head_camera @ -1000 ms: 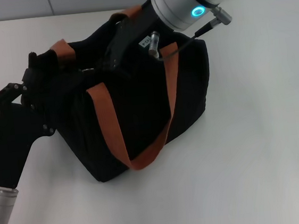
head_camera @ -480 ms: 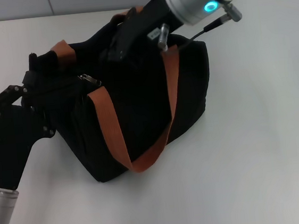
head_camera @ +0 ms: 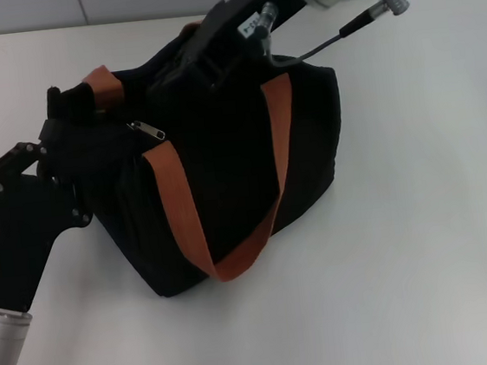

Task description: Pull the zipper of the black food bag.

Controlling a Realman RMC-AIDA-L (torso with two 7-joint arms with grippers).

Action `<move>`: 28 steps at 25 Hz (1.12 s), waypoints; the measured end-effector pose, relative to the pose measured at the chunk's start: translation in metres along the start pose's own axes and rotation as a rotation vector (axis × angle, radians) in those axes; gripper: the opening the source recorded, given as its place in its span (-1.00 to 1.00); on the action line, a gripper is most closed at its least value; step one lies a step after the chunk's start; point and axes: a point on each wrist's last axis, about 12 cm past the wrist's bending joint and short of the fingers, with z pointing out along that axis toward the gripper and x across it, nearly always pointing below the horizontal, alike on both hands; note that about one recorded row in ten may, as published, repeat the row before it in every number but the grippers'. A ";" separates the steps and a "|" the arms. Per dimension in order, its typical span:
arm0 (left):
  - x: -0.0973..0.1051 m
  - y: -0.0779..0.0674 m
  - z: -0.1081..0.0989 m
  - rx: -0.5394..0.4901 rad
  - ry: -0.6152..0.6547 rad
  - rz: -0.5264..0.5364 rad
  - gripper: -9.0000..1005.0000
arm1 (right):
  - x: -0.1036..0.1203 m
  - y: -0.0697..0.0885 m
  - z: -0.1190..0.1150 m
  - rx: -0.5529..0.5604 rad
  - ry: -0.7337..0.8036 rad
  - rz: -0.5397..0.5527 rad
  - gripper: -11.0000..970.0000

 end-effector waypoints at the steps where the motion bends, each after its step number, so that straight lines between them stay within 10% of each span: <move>1: 0.000 0.000 0.000 0.001 0.003 0.000 -0.76 | 0.000 0.000 0.002 -0.005 0.007 0.008 -0.79; 28: 0.002 -0.007 -0.014 0.042 0.078 -0.015 -0.75 | 0.002 -0.004 0.033 0.025 0.047 0.013 -0.27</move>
